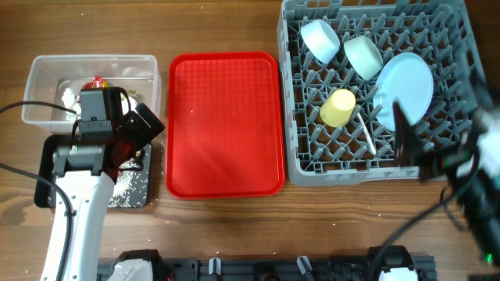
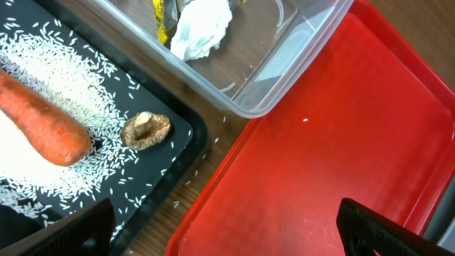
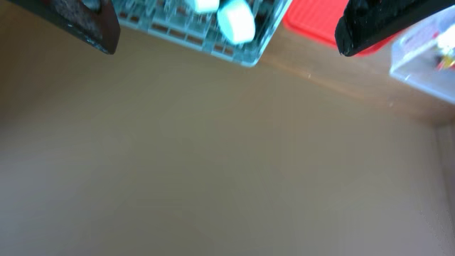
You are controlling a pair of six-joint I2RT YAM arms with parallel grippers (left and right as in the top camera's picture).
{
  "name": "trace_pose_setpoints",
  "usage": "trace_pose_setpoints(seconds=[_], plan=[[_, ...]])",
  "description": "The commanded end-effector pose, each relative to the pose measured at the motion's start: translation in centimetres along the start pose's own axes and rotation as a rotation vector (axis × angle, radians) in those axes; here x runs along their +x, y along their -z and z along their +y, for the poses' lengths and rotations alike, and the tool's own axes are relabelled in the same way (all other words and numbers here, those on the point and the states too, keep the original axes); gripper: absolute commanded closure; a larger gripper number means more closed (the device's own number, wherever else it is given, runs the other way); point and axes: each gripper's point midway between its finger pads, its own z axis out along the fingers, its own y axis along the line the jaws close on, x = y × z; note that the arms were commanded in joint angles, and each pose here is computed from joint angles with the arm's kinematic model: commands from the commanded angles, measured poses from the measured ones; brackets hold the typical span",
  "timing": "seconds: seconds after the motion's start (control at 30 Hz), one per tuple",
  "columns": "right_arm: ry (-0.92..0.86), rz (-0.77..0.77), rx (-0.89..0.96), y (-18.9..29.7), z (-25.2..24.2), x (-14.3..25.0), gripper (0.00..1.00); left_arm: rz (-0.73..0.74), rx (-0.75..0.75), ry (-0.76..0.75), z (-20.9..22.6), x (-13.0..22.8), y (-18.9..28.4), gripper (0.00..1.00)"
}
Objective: Sort waste into correct bins and load items into the dishwasher rack
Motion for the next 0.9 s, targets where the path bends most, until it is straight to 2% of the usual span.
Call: trace_pose_setpoints(seconds=[0.0,0.1,0.23,0.33,0.47,0.57,0.67,0.87], plan=[[-0.033,-0.006,-0.022,1.9,1.7,3.8,0.0,-0.039,0.006,0.015,-0.1,-0.9,0.8,0.0],[-0.028,-0.039,-0.064,2.0,3.5,8.2,0.0,-0.039,0.006,0.015,-0.1,-0.9,0.8,0.0],[-0.02,-0.157,-0.08,1.0,4.9,13.3,0.0,-0.039,0.006,0.015,-0.1,-0.9,0.8,0.0],[-0.046,-0.271,-0.067,0.9,5.3,15.2,0.0,-0.038,0.005,0.015,-0.1,-0.9,0.8,0.0],[-0.047,-0.3,-0.05,-0.1,5.1,16.8,0.0,-0.039,0.006,0.015,-0.1,-0.9,0.8,0.0],[-0.097,-0.305,0.033,-0.8,3.8,18.7,0.0,-0.039,0.006,0.015,-0.1,-0.9,0.8,0.0],[-0.277,-0.253,0.152,-1.5,1.8,22.0,0.0,-0.039,0.006,0.016,-0.1,-0.9,0.8,0.0],[-0.313,-0.112,0.204,-2.2,1.5,26.5,0.0,-0.039,0.006,0.015,-0.1,-0.9,0.8,0.0]])
